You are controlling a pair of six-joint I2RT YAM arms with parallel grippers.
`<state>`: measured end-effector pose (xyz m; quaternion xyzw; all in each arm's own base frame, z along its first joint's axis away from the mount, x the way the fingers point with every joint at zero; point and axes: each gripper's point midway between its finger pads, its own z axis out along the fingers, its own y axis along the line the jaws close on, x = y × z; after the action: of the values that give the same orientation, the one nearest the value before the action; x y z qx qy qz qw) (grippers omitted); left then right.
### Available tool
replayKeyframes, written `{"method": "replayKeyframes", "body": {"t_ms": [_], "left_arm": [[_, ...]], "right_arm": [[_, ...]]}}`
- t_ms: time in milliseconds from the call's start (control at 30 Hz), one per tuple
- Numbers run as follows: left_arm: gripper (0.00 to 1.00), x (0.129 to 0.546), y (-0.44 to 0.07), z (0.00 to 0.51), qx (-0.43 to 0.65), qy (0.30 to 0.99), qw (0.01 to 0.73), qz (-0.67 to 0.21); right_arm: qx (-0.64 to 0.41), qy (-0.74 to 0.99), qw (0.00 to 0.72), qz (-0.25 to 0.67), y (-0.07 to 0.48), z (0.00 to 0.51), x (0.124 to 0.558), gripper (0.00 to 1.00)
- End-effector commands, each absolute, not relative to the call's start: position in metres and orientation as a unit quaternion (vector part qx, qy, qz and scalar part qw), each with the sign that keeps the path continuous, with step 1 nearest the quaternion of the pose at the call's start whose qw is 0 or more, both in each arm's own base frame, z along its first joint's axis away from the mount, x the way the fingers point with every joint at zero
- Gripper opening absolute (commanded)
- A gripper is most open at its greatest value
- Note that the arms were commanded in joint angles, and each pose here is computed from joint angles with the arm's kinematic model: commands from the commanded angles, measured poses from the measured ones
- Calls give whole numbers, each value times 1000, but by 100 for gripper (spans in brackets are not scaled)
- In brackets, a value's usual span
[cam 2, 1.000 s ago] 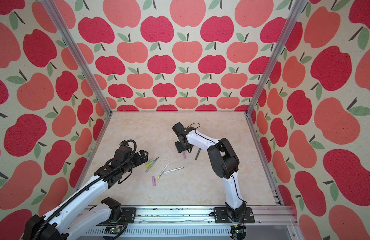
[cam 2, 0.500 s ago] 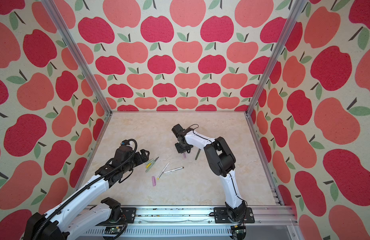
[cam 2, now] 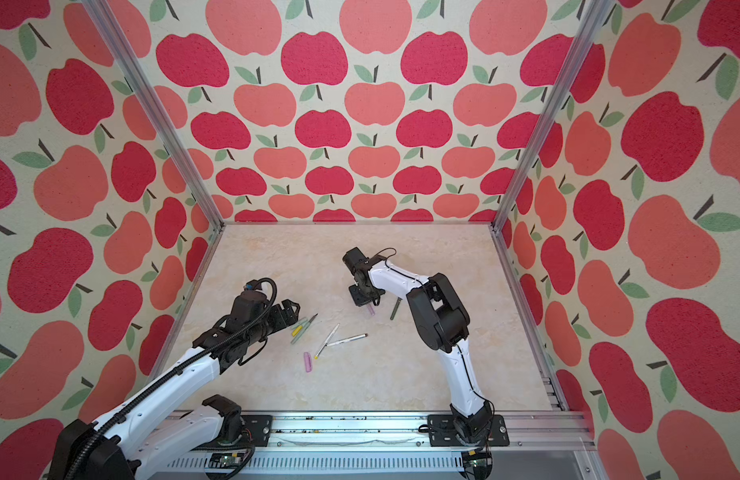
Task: Insert the pens into the pen caps
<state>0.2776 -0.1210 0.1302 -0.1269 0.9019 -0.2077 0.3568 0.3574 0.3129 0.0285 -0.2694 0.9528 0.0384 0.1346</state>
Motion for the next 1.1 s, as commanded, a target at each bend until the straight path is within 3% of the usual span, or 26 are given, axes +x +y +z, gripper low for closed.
{"method": "replayKeyframes", "body": {"t_ms": [0, 233, 467, 767, 1067], "left_arm": [[92, 281, -133, 163, -78, 887, 387, -240], [91, 270, -177, 217, 44, 825, 434, -359], [87, 262, -219, 246, 110, 774, 414, -466], [83, 268, -257, 253, 136, 752, 393, -512], [68, 286, -269, 247, 126, 749, 393, -519]], "right_arm": [[-244, 945, 176, 129, 331, 81, 360, 10], [-191, 883, 195, 383, 359, 174, 343, 9], [-195, 793, 198, 542, 381, 240, 312, 9], [-216, 742, 199, 603, 391, 265, 286, 9], [-226, 729, 198, 615, 390, 274, 273, 9]]}}
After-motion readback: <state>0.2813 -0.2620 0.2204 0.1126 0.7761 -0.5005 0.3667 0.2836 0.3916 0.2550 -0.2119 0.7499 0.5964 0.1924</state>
